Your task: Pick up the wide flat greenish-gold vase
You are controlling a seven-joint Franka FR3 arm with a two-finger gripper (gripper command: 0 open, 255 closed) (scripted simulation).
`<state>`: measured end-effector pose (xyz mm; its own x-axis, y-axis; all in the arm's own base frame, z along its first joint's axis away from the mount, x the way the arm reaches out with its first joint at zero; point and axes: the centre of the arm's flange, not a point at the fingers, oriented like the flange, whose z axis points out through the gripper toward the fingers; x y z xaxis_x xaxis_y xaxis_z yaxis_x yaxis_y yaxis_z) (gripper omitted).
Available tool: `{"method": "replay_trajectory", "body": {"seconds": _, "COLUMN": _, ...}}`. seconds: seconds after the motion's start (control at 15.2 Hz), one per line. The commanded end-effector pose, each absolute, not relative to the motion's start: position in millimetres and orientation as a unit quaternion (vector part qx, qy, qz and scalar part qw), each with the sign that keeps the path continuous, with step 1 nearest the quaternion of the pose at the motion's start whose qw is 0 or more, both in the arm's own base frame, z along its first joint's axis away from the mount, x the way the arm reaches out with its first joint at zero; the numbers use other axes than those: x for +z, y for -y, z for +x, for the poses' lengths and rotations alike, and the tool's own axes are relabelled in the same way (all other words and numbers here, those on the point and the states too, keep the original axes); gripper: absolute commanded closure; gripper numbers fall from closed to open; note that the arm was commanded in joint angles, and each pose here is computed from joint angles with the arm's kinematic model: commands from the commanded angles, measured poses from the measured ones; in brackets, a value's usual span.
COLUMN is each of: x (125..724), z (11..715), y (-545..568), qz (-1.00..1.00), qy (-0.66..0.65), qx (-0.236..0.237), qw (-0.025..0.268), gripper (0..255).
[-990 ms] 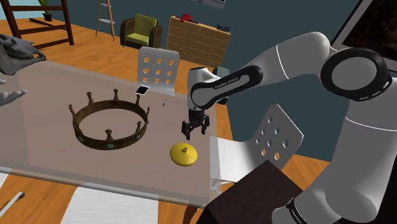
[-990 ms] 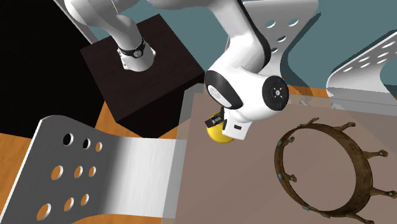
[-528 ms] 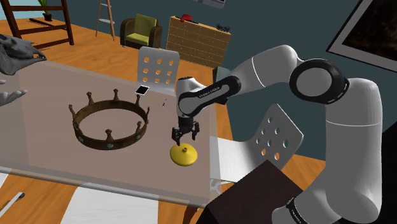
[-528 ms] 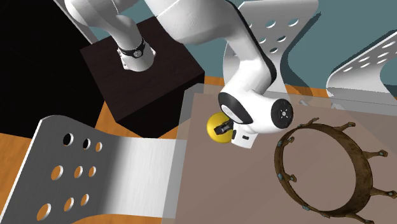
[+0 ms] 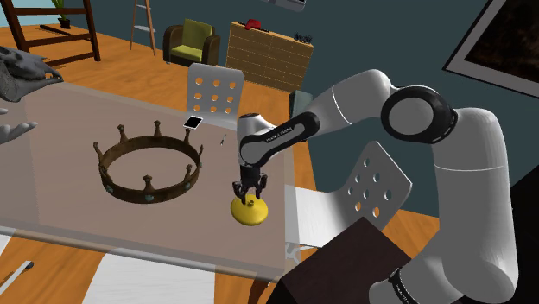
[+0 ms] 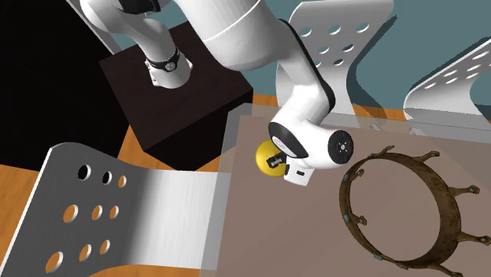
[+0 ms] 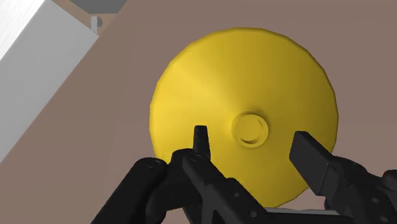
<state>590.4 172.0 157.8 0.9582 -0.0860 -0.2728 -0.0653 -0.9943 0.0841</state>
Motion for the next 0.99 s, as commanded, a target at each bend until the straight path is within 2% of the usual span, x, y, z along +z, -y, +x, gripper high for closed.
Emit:
{"method": "replay_trajectory", "body": {"seconds": 0.0, "x": 157, "z": 590, "y": -172, "qz": 0.989, "qy": 0.038, "qx": -0.139, "qw": 0.037, "gripper": 255}}
{"method": "replay_trajectory", "body": {"seconds": 0.53, "x": 157, "z": 591, "y": -172, "qz": 0.989, "qy": 0.038, "qx": -0.139, "qw": 0.037, "gripper": 255}}
{"method": "replay_trajectory", "body": {"seconds": 0.92, "x": 189, "z": 591, "y": -172, "qz": 0.989, "qy": 0.038, "qx": -0.139, "qw": 0.037, "gripper": 255}}
